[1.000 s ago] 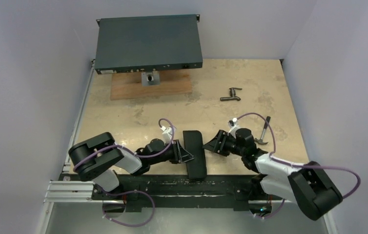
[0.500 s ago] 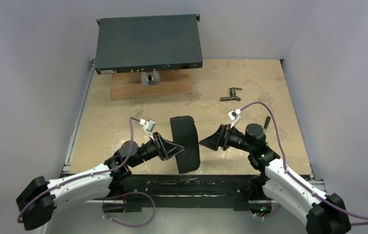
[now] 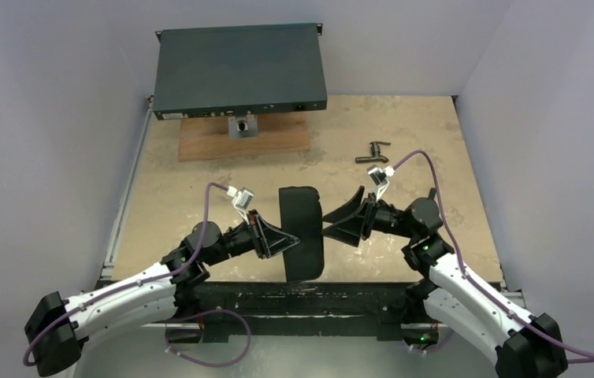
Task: Sort the hair-cutting tools
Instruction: Pick up the hairdressing tool bag at the center of the board.
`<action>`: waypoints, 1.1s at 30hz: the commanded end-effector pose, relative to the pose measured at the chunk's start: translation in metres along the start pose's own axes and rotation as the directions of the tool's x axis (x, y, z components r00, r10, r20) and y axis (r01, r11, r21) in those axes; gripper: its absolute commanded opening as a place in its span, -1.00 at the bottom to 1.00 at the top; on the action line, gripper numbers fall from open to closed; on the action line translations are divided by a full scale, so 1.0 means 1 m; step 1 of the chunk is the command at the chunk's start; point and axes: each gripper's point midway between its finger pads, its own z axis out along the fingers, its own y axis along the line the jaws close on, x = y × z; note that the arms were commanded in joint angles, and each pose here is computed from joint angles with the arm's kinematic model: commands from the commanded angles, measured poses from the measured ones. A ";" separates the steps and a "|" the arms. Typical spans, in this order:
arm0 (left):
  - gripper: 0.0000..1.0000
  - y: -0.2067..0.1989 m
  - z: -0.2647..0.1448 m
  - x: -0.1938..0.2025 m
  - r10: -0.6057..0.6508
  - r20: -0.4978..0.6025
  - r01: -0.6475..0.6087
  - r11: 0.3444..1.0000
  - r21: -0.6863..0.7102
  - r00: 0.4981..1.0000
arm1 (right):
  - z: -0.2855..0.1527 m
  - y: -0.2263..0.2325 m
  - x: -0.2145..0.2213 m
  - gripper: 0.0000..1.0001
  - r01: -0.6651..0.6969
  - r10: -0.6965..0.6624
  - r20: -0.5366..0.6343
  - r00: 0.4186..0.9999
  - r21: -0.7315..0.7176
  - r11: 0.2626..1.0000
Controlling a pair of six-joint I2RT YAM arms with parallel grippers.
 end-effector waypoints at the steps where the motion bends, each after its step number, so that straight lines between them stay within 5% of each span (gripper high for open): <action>1: -0.96 -0.062 0.005 -0.040 0.011 0.089 -0.029 0.979 0.203 0.996 | 0.009 0.022 -0.009 0.98 0.079 -0.081 -0.018 0.997 -0.063 0.995; 16: -1.00 -0.084 -0.010 -0.050 0.041 0.123 -0.072 0.962 0.263 0.992 | 0.002 0.006 -0.029 0.98 0.181 -0.187 0.027 0.982 0.139 0.974; 33: -1.00 -0.092 -0.001 -0.047 0.042 0.091 -0.069 0.946 0.316 0.995 | 0.014 0.050 -0.034 0.96 0.151 -0.149 0.033 0.988 -0.119 0.981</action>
